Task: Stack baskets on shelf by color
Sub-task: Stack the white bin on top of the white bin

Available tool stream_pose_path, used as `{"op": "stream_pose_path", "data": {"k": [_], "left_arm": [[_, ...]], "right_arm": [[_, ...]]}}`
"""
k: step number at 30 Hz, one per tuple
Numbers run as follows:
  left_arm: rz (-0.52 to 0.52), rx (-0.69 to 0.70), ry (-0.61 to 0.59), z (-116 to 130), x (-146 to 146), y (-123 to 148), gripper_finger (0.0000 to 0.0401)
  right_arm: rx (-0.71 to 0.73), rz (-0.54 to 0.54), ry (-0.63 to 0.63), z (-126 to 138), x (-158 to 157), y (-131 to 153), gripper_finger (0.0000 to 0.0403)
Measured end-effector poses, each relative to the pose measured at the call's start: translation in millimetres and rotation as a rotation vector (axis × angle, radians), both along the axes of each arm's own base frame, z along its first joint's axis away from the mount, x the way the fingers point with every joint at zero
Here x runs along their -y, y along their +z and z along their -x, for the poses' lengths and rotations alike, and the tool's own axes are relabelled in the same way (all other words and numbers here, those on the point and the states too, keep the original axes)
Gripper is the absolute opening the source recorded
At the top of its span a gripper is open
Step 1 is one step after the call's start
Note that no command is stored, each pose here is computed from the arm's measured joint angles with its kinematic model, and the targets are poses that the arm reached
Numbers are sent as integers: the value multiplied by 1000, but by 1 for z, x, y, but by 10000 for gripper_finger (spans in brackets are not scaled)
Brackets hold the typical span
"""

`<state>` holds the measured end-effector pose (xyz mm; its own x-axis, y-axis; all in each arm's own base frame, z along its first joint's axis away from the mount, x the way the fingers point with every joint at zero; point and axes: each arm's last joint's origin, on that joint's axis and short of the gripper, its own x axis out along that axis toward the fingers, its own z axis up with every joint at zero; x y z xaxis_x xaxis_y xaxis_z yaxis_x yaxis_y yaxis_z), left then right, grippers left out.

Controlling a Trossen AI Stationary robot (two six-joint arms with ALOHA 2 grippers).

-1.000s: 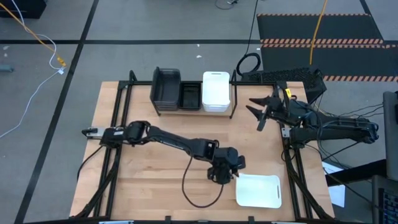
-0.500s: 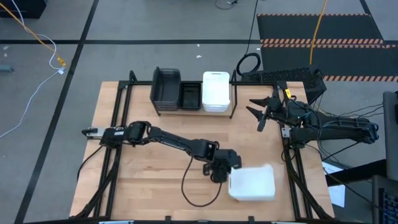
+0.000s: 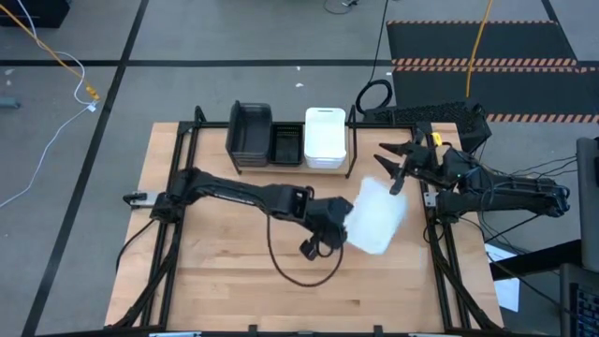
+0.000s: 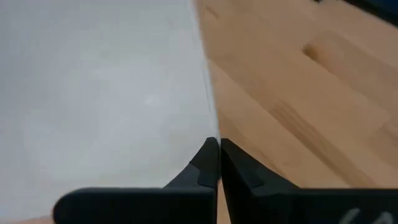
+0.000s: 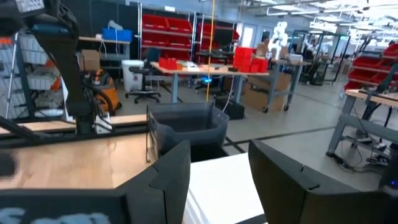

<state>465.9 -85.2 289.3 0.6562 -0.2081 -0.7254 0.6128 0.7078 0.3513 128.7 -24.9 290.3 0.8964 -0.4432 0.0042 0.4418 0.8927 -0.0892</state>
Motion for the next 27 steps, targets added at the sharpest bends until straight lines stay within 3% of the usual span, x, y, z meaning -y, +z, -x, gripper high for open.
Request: {"op": "stream_pose_path", "data": {"k": [4, 10, 12, 17, 20, 22, 27], "left_arm": [[44, 2, 57, 8, 1, 15, 8], [235, -12, 365, 4, -13, 18, 4], [247, -19, 452, -2, -17, 8, 5], [83, -9, 654, -11, -14, -29, 4], [-58, 70, 771, -17, -13, -40, 4], [-148, 90, 776, -19, -8, -47, 3], [-215, 210, 738, -29, -1, -45, 6]], "right_arm": [[30, -16, 7, 1, 0, 2, 159], [131, -59, 171, 7, -6, 10, 159], [151, -70, 218, 9, -7, 12, 159], [148, -98, 219, 11, -8, 11, 159], [143, -110, 133, 10, -7, 9, 159], [128, -111, 31, 8, -6, 7, 159], [69, -73, -184, 4, -4, 3, 159]]}}
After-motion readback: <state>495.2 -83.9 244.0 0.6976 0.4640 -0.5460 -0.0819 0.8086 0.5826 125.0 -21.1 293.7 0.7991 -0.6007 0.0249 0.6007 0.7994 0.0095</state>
